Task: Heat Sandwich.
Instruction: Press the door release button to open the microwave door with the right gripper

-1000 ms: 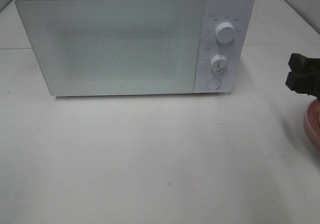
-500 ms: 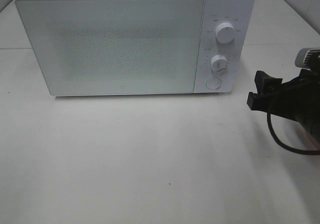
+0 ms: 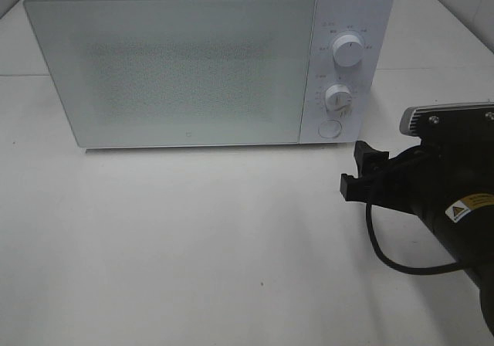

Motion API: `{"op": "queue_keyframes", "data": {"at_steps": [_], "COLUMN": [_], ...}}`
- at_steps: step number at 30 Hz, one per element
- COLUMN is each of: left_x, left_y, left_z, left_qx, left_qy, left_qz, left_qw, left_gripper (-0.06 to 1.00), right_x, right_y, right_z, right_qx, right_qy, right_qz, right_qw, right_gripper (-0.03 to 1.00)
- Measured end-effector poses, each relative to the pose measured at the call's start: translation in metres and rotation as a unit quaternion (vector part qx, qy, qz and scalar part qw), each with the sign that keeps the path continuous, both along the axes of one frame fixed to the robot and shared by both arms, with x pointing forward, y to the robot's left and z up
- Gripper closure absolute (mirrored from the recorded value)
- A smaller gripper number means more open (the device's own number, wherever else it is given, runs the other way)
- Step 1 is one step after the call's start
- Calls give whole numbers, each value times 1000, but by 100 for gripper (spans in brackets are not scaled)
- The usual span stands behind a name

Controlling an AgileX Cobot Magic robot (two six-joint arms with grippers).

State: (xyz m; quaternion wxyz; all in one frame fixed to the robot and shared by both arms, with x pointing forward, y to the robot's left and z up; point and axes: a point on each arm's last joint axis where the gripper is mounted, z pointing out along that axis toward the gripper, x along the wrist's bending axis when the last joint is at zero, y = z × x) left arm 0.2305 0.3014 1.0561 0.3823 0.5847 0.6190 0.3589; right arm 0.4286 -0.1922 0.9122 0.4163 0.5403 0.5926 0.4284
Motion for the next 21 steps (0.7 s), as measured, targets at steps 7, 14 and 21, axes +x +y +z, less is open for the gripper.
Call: {"op": "queue_keyframes", "data": {"at_steps": [7,14,21], "left_x": [0,0,0], "left_y": [0,0,0], "left_z": [0,0,0], "left_qx": [0,0,0], "left_qy": [0,0,0], "left_qz": [0,0,0], "left_qw": [1000,1000,1000], "left_gripper": [-3,-3,-3], "right_x": [0,0,0], "right_y": [0,0,0], "right_z": [0,0,0], "right_qx": [1,114,309], "right_qy": [1,7,18], "right_qz": [-1,-35,-93], "right_qw": [1000,993,946], "right_gripper": [22,22,22]}}
